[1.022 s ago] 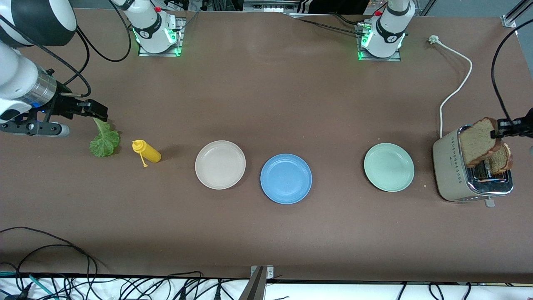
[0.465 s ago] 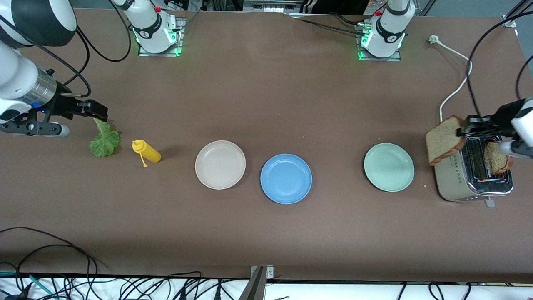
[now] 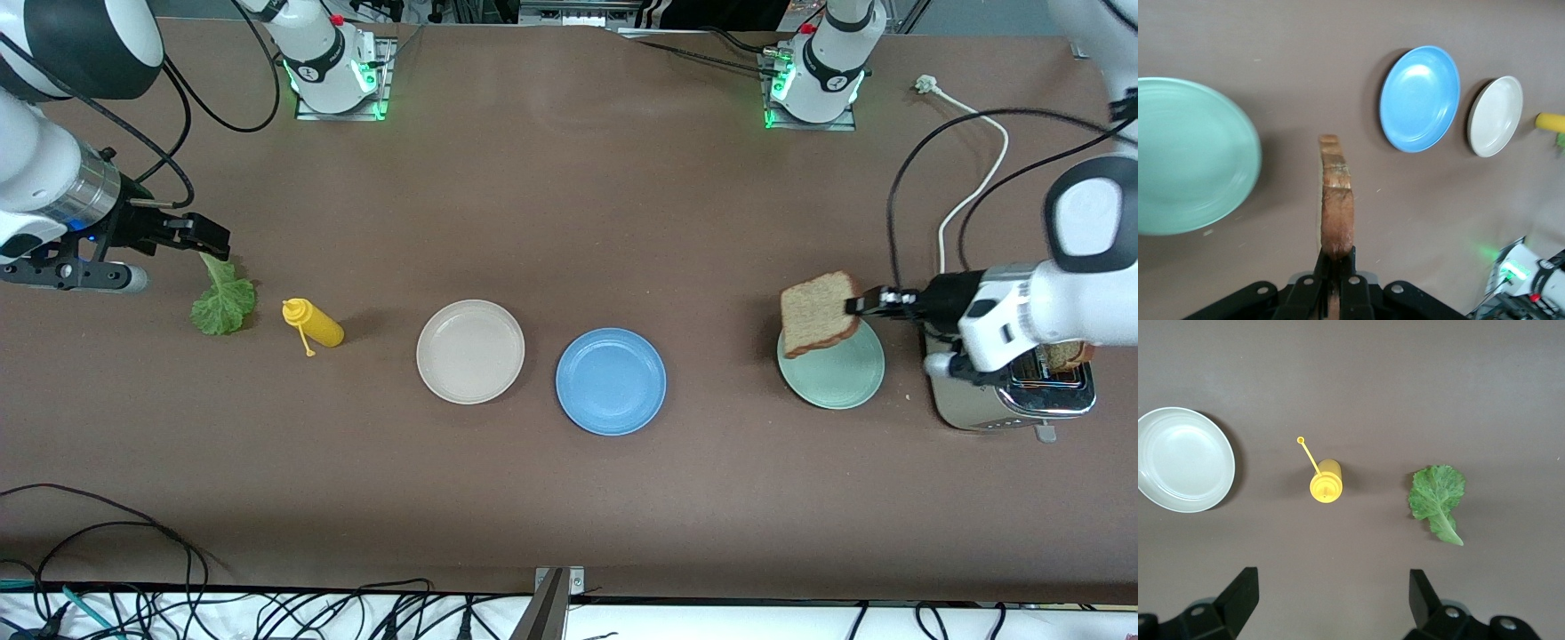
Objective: Make sandwich in blue plate with both arms
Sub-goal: 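Carry the bread slice with the left gripper over the blue plate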
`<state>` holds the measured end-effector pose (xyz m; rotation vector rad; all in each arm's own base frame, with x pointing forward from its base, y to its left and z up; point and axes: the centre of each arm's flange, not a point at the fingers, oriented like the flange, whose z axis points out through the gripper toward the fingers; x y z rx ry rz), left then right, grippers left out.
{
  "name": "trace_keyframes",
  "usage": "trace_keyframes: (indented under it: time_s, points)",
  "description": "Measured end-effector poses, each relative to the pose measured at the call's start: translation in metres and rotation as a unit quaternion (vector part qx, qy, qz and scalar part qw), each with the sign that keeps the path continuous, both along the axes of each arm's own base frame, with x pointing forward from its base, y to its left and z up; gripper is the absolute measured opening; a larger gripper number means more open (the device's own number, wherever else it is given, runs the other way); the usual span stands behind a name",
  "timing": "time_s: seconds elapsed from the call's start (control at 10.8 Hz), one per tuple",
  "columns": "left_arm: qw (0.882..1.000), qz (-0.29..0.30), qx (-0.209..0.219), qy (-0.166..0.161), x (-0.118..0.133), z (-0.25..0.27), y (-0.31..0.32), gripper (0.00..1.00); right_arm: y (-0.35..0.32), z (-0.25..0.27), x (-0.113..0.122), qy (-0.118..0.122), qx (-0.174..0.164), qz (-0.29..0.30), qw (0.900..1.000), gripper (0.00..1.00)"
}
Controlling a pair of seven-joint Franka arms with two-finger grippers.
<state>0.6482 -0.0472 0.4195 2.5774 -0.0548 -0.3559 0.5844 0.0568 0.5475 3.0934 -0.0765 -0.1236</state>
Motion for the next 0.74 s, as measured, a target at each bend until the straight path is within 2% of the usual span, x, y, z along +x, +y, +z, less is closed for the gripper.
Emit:
trace_keyframes:
  time_s: [0.19, 0.37, 0.65, 0.74]
  points:
    - [0.999, 0.020, -0.045, 0.000, 0.011, -0.020, -0.045, 0.08, 0.000, 0.000, 0.000, 0.000, 0.000, 0.000, 1.000, 1.00]
    - [0.992, 0.052, -0.113, 0.020, 0.017, -0.043, -0.078, 0.08, 0.000, 0.000, 0.000, 0.000, 0.000, 0.000, 1.000, 1.00]
    - [0.987, 0.076, -0.140, 0.026, 0.023, -0.090, -0.130, 0.08, 0.000, 0.000, 0.000, 0.000, 0.000, 0.000, 1.000, 1.00]
    - [0.983, 0.086, -0.162, 0.036, 0.021, -0.101, -0.152, 0.08, 0.000, 0.000, 0.000, 0.000, 0.000, 0.000, 1.000, 1.00]
